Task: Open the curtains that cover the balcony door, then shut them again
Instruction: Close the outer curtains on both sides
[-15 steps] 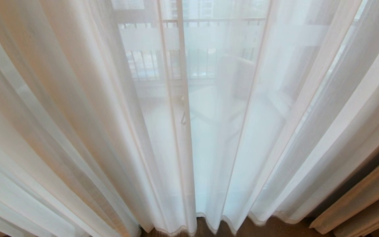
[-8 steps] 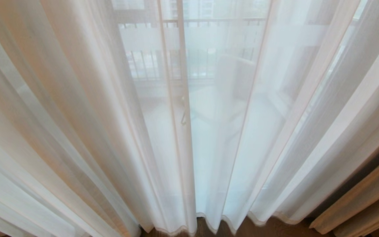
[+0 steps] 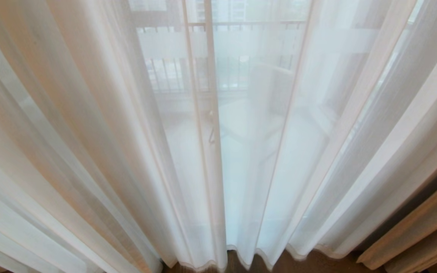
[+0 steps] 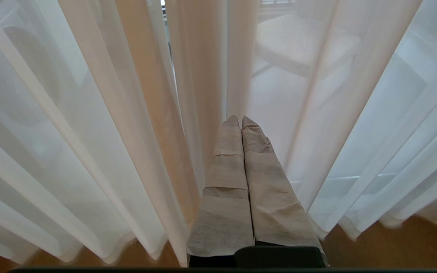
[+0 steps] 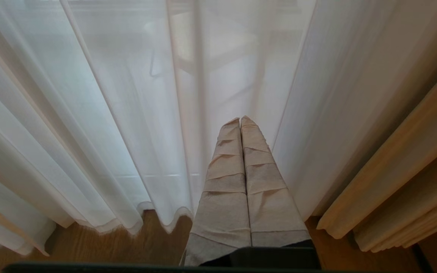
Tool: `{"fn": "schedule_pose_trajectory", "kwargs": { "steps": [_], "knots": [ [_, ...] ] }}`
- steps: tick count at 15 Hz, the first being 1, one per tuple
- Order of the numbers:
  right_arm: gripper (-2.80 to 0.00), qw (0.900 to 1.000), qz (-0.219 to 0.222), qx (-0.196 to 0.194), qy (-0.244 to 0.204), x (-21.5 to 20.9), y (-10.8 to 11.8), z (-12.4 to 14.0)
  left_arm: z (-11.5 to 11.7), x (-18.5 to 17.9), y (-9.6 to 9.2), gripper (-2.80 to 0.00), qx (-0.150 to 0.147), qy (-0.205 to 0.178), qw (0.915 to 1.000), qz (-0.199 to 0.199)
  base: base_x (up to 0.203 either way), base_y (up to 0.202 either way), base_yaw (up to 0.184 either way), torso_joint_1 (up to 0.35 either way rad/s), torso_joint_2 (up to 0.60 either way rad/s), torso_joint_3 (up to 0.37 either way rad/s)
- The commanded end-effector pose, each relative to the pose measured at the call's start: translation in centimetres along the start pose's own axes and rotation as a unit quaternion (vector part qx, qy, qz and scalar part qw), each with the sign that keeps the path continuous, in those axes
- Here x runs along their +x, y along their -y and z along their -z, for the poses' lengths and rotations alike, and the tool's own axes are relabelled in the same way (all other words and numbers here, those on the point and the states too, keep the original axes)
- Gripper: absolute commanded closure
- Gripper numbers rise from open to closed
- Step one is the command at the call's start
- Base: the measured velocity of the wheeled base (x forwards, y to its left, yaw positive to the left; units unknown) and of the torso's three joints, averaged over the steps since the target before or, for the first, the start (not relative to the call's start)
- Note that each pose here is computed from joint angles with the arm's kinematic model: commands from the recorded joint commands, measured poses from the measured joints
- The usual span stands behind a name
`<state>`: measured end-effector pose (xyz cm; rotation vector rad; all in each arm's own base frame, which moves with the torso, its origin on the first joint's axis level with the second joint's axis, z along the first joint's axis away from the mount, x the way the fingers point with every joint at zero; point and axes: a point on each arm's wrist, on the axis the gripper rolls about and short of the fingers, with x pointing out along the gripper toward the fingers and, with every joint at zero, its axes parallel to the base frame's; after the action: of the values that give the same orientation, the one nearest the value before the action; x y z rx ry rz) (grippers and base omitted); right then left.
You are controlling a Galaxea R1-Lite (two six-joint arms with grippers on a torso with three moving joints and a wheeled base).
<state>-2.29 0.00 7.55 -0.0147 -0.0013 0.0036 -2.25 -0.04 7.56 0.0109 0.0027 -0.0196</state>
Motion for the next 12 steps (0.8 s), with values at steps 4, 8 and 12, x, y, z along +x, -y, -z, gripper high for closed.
{"fn": "schedule_pose_trajectory", "kwargs": {
  "steps": [4, 8, 12],
  "knots": [
    [0.0, 1.0, -0.001, 0.0, -0.001, 0.01, 0.0, 0.0, 0.0, -0.03, 0.0, 0.0, 0.0, 0.002, 1.0, 0.0, 0.0, 0.0, 0.0, 0.0, 0.0, 0.0],
    [0.0, 1.0, -0.001, 0.0, -0.001, 0.01, 0.0, 0.0, 0.0, -0.03, 0.0, 0.0, 0.001, 0.002, 1.0, 0.0, 0.0, 0.0, 0.0, 0.0, 0.0, 0.0],
    [0.0, 1.0, -0.001, 0.0, -0.001, 0.01, 0.0, 0.0, 0.0, -0.03, 0.0, 0.0, 0.001, 0.002, 1.0, 0.0, 0.0, 0.0, 0.0, 0.0, 0.0, 0.0]
  ]
}}
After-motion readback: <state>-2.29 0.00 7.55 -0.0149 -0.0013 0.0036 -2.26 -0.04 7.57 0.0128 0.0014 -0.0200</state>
